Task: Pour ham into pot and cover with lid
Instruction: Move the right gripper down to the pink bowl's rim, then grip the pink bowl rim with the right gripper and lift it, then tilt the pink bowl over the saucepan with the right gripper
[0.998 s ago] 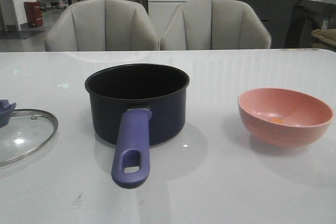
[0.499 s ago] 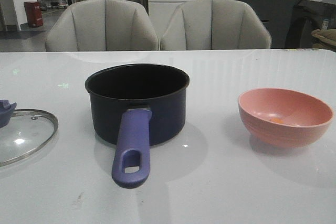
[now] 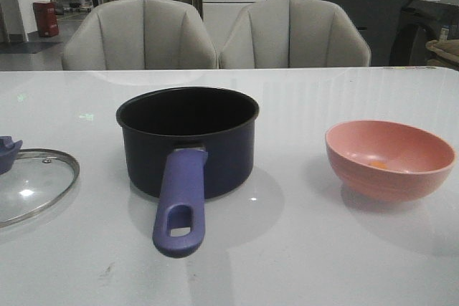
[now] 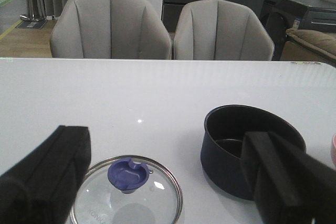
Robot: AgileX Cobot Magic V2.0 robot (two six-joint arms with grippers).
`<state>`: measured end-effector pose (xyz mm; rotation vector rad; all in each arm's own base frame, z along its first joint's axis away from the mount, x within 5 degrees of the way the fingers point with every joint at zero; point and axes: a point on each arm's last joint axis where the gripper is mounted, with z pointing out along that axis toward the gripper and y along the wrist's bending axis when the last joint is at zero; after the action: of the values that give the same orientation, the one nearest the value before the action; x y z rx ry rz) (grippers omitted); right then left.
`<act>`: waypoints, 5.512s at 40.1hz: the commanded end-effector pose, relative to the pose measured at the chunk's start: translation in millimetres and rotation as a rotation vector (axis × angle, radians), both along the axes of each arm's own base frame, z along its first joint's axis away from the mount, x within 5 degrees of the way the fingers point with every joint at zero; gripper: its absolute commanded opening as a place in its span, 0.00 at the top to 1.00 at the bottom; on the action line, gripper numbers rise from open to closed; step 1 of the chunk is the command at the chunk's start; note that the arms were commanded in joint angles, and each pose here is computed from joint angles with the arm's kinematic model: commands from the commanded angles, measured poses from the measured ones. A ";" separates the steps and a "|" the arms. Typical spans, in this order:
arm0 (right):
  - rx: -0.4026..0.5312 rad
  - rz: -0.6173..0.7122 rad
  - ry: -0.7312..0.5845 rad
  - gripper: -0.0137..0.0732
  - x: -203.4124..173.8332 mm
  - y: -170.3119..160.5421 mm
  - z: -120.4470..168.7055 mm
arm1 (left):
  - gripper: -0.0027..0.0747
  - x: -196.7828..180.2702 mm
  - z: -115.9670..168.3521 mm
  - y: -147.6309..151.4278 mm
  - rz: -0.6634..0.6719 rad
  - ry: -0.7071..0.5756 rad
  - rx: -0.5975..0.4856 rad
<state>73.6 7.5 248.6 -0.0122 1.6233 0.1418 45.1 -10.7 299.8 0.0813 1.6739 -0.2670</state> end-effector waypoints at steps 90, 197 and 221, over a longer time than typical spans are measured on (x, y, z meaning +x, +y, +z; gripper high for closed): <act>0.074 -0.006 1.169 0.55 280.2 4.1 -48.8 | 0.17 0.3 14.8 -0.5 -0.007 -0.088 -0.032; -0.643 0.491 0.003 0.68 273.6 179.2 95.4 | 0.17 0.3 14.8 -0.5 -0.007 -0.088 -0.032; -0.969 0.357 -0.266 0.68 279.5 199.7 88.7 | 0.17 0.3 14.8 -0.5 -0.007 -0.088 -0.032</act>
<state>355.9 211.3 302.6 -1.1365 1.4253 -0.2786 45.1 -10.8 299.8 0.0806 1.6741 -0.2688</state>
